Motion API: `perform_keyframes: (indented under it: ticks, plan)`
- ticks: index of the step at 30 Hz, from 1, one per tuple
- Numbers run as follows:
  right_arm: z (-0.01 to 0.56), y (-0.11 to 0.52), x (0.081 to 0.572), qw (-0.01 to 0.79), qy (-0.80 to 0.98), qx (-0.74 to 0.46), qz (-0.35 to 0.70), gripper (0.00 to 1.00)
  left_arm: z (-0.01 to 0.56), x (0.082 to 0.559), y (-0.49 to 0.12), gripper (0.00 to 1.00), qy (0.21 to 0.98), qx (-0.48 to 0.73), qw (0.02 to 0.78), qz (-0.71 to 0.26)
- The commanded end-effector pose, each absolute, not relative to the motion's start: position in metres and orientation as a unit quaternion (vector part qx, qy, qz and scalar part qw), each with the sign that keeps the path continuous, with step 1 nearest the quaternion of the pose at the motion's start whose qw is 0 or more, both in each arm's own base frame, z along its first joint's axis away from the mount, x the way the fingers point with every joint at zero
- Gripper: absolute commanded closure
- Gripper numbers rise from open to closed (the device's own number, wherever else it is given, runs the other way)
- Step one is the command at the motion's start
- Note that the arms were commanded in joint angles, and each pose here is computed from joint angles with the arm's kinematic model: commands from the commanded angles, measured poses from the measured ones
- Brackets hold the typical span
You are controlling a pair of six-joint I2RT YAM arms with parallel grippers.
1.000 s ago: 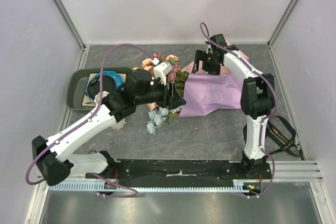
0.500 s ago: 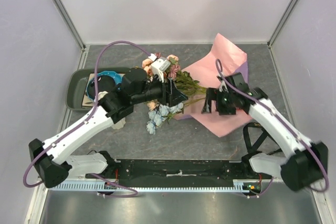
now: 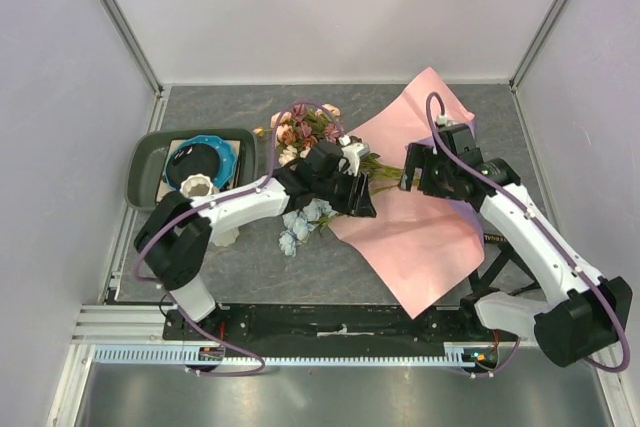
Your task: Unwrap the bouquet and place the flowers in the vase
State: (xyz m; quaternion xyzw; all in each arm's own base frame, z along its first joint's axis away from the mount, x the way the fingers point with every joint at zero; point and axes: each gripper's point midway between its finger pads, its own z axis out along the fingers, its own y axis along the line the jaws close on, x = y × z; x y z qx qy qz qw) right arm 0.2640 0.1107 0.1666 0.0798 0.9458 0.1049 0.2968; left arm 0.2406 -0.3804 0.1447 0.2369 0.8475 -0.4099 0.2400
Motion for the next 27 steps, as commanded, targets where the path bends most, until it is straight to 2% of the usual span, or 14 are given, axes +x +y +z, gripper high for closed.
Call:
perform_keyframes:
  ticks: [1, 5, 8, 12, 13, 14, 16, 17, 19, 22, 24, 25, 26, 27]
  plan:
    - [0.195, 0.139, 0.318, 0.363, 0.913, 0.092, 0.163, 0.07, 0.125, 0.228, -0.396, 0.49, 0.842, 0.245, 0.219, -0.428]
    - [0.171, 0.185, 0.34, 0.318, 0.91, 0.081, 0.254, 0.27, 0.108, 0.212, -0.395, 0.5, 0.849, 0.25, 0.211, -0.415]
    - [0.155, 0.202, 0.341, 0.29, 0.909, 0.073, 0.291, 0.36, 0.095, 0.21, -0.387, 0.5, 0.859, 0.241, 0.209, -0.401]
    - [0.132, 0.161, 0.362, 0.333, 0.924, 0.088, 0.167, 0.35, 0.072, 0.21, -0.378, 0.49, 0.873, 0.223, 0.207, -0.381]
    - [0.128, 0.115, 0.374, 0.368, 0.919, 0.129, 0.052, 0.33, 0.068, 0.21, -0.377, 0.5, 0.875, 0.221, 0.206, -0.379]
    - [0.121, 0.09, 0.368, 0.36, 0.922, 0.146, -0.01, 0.29, 0.066, 0.211, -0.377, 0.5, 0.875, 0.219, 0.206, -0.379]
    - [0.131, 0.029, 0.367, 0.386, 0.89, 0.213, -0.121, 0.26, 0.063, 0.21, -0.375, 0.5, 0.877, 0.217, 0.206, -0.376]
    - [0.133, 0.009, 0.358, 0.391, 0.878, 0.237, -0.141, 0.24, 0.063, 0.21, -0.374, 0.5, 0.877, 0.216, 0.208, -0.375]
    - [0.134, -0.037, 0.35, 0.39, 0.856, 0.296, -0.164, 0.22, 0.069, 0.21, -0.372, 0.5, 0.874, 0.218, 0.216, -0.377]
    - [0.141, -0.073, 0.346, 0.392, 0.841, 0.328, -0.176, 0.21, 0.088, 0.21, -0.37, 0.49, 0.865, 0.224, 0.233, -0.383]
    - [0.152, -0.054, 0.364, 0.404, 0.858, 0.291, -0.125, 0.21, 0.111, 0.208, -0.369, 0.47, 0.854, 0.229, 0.25, -0.395]
    - [0.159, -0.011, 0.393, 0.437, 0.873, 0.211, -0.05, 0.23, 0.127, 0.207, -0.365, 0.45, 0.849, 0.232, 0.258, -0.397]
    - [0.158, 0.027, 0.402, 0.435, 0.892, 0.121, 0.01, 0.23, 0.139, 0.209, -0.365, 0.44, 0.844, 0.232, 0.27, -0.4]
    - [0.157, 0.047, 0.409, 0.436, 0.897, 0.073, 0.021, 0.23, 0.146, 0.208, -0.36, 0.43, 0.845, 0.232, 0.276, -0.394]
